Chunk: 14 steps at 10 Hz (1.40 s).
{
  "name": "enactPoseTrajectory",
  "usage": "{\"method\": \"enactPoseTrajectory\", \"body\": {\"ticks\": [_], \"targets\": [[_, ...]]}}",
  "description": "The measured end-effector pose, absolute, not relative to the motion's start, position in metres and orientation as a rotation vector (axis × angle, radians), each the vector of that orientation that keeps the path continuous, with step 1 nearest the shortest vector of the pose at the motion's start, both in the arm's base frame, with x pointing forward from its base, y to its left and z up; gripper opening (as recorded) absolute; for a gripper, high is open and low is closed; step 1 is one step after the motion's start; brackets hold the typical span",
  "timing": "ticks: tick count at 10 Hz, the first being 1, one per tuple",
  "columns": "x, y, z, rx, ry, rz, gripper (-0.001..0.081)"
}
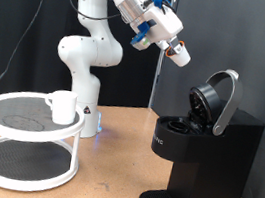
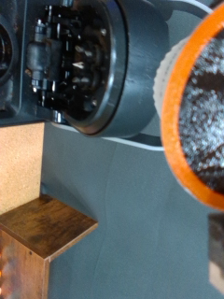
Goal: Make a cup of coffee with the keurig machine
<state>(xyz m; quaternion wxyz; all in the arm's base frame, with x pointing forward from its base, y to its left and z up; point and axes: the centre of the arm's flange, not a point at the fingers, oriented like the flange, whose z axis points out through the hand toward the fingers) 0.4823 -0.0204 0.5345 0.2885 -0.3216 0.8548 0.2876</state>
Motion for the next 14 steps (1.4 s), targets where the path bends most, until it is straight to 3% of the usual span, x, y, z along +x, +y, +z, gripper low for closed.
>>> {"method": "enactPoseTrajectory", "body": {"ticks": [14], "targets": [[0.493, 0.022, 0.417, -0.954, 2.446, 0.556, 0.0368]]}}
